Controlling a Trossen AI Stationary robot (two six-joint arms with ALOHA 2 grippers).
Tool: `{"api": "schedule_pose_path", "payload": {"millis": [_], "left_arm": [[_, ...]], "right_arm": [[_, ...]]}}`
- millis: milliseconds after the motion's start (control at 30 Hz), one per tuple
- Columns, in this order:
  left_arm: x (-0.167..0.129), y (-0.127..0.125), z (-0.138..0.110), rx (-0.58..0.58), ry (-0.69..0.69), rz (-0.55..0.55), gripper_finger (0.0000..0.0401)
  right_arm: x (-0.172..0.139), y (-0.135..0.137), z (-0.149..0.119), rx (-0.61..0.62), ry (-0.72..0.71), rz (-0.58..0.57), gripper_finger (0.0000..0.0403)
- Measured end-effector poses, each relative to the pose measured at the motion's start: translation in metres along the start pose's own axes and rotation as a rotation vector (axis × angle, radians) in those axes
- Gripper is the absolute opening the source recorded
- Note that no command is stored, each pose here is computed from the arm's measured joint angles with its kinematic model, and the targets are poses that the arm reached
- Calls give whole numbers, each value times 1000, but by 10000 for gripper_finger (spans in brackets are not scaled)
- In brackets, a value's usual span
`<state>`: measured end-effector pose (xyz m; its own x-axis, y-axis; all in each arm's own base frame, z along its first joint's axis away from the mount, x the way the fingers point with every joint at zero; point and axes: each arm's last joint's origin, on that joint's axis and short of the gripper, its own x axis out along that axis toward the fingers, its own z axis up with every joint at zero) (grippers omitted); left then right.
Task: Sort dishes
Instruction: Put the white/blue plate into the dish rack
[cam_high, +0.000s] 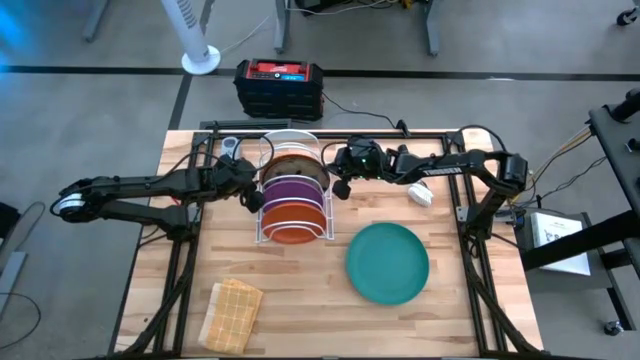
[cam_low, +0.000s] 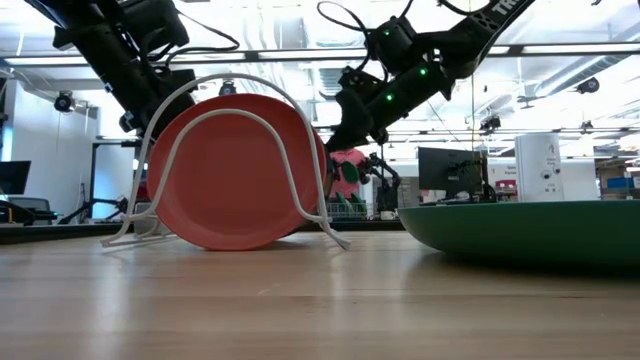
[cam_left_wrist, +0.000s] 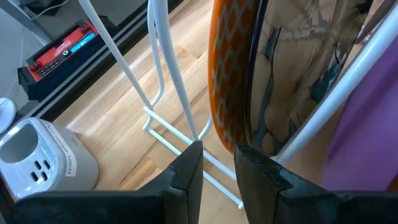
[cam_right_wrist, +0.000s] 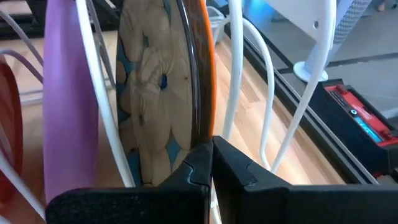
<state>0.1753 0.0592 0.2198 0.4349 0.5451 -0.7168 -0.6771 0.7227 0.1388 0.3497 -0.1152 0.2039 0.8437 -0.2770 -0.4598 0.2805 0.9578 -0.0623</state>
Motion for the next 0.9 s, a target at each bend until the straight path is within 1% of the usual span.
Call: {"api": "schedule_pose_path", "payload": {"millis": [167, 233, 300, 333, 433, 700, 900], "left_arm": [[0, 0, 0, 1, 1, 0, 79], [0, 0, 0, 5, 1, 0, 79], [0, 0, 0, 5, 2, 0, 79], [0, 0, 0, 5, 1, 0, 79], [0, 0, 0, 5, 1, 1, 79], [0, 0, 0, 10, -4, -1, 79], [0, 0, 1, 10, -6, -1, 79]], "right_arm": [[-4, -2, 0, -12, 91, -60, 0], [-6, -2, 1, 8, 130, -46, 0], [-5, 0, 0, 33, 141, 2, 0], [-3, 2, 0, 41, 140, 22, 0], [-1, 4, 0, 41, 111, 35, 0], [0, 3, 7, 25, 53, 35, 0], [0, 3, 9, 15, 45, 35, 0]]}}
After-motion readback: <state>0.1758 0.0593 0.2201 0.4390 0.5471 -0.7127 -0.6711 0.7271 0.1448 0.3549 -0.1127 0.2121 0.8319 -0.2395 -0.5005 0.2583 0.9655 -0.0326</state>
